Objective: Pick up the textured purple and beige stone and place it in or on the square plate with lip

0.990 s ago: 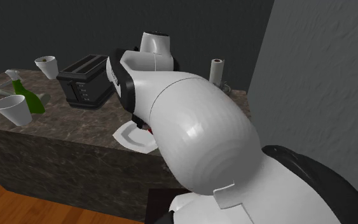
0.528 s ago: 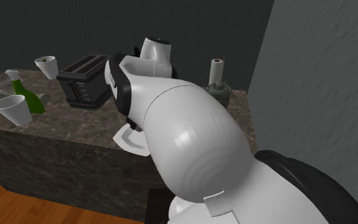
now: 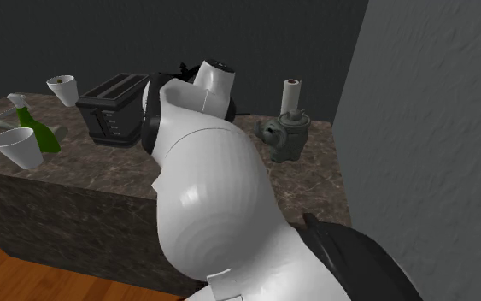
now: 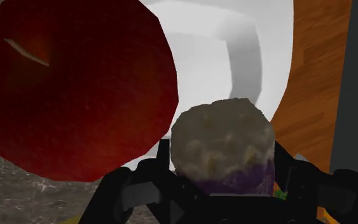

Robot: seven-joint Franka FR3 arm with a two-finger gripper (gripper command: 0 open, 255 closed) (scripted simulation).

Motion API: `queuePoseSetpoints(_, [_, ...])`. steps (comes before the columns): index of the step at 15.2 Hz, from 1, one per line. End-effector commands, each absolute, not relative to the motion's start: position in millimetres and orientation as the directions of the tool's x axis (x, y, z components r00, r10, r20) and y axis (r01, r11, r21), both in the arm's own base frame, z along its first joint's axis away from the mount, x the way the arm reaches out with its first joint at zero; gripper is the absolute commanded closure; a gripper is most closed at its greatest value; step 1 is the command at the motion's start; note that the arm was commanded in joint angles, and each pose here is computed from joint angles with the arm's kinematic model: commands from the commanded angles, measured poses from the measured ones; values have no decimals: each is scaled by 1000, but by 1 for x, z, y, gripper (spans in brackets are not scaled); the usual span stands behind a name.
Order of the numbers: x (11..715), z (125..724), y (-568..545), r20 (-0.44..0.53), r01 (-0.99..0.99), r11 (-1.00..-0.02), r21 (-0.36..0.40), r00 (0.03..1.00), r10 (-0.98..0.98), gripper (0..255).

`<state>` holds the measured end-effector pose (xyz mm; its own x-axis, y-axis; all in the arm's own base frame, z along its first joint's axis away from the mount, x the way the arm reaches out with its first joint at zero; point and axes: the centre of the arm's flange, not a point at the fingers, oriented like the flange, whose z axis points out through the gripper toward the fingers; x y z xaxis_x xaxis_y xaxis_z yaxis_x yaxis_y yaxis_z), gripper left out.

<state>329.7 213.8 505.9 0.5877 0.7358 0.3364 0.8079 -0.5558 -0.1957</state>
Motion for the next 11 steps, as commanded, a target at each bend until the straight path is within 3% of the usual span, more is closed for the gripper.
queuePoseSetpoints(1, [324, 481, 193, 163, 830, -548, -100, 557, 814, 255])
queuePoseSetpoints(2, [323, 471, 199, 165, 833, -544, -99, 553, 816, 0])
queuePoseSetpoints(6, [311, 455, 198, 168, 835, -541, -99, 550, 818, 0])
queuePoseSetpoints(11, [324, 530, 183, 163, 830, -548, -100, 557, 814, 0])
